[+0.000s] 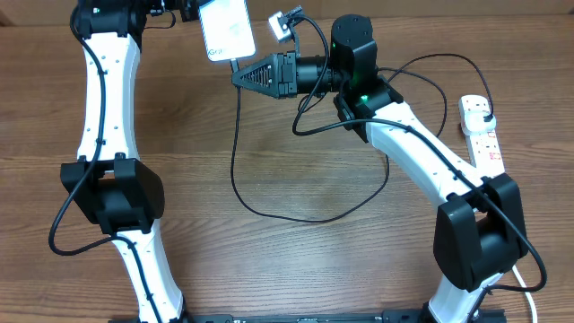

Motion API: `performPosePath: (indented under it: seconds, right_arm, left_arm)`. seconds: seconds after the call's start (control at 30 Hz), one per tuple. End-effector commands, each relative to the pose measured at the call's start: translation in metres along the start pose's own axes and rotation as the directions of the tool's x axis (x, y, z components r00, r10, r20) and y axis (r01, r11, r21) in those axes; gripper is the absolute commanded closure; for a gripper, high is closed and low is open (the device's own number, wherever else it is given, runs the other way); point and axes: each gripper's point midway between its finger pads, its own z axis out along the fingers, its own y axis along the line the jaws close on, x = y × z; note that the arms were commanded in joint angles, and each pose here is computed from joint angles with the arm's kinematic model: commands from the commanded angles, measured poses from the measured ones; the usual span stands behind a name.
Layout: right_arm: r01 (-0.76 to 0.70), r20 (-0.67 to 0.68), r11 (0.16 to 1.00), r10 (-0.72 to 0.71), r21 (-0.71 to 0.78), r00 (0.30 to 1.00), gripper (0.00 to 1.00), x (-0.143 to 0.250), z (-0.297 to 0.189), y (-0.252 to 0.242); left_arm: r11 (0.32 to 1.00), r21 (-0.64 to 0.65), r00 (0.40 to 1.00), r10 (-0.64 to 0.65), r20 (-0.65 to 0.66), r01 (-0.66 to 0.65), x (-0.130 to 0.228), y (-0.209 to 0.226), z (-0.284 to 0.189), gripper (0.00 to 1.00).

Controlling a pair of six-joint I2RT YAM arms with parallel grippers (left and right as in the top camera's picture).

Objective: Plug charger to phone and switch on socket
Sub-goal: 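Open the right gripper and withdraw it to the right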

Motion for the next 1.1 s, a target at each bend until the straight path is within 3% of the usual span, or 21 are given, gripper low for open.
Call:
performPosePath:
  seconds: [0.0,0.1,0.17,0.2,0.27,0.3,0.67,0.87,1.07]
  right_arm:
    - [0.032,0.073,0.999,-0.034,0.028,0.997,0.96,-0.02,-0.006,0.0]
    - [0.032,0.073,0.999,-0.034,0.028,0.997,0.96,-0.02,-0.006,0.0]
    - [0.032,0.072,0.999,-0.034,0.027,0.997,0.83,-0.02,-0.006,0.0]
    - [0.032,0.072,0.999,-0.034,0.027,0.997,0.66,-0.02,-0.006,0.0]
    - [0.032,0.072,0.999,-0.034,0.027,0.997,0.07,-0.02,-0.006,0.0]
    - [0.032,0.072,0.999,-0.034,0.027,0.997,0.0,-0.02,-0.006,0.0]
    - [0.002,0.094,0.996,-0.01,0.087,0.995,0.0,-0.028,-0.03,-0.021]
    - [-0.111,0.111,0.964,0.086,0.241,0.99,0.0,-0.022,-0.068,-0.072]
    - [-0.255,0.143,0.847,0.212,0.466,0.967,0.0,0.007,-0.11,-0.128]
  left_arm:
    - [0.996,0.068,0.994,0.063,-0.086,-0.057,0.016,-0.016,0.009,0.96]
    - [0.996,0.068,0.994,0.063,-0.086,-0.058,0.016,-0.016,0.009,0.96]
    - [0.996,0.066,0.994,0.063,-0.084,-0.058,0.016,-0.016,0.009,0.96]
    - [0.996,0.066,0.994,0.063,-0.084,-0.058,0.016,-0.016,0.009,0.96]
    - [0.996,0.066,0.994,0.063,-0.084,-0.058,0.016,-0.016,0.009,0.96]
    - [0.996,0.065,0.995,0.063,-0.082,-0.058,0.015,-0.016,0.008,0.96]
    - [0.996,0.062,0.996,0.06,-0.061,-0.057,0.009,-0.013,-0.008,0.96]
    - [0.997,0.061,0.997,0.06,-0.054,-0.056,0.007,-0.013,-0.014,0.96]
    - [0.997,0.058,0.997,0.06,-0.054,-0.057,0.007,-0.012,-0.011,0.96]
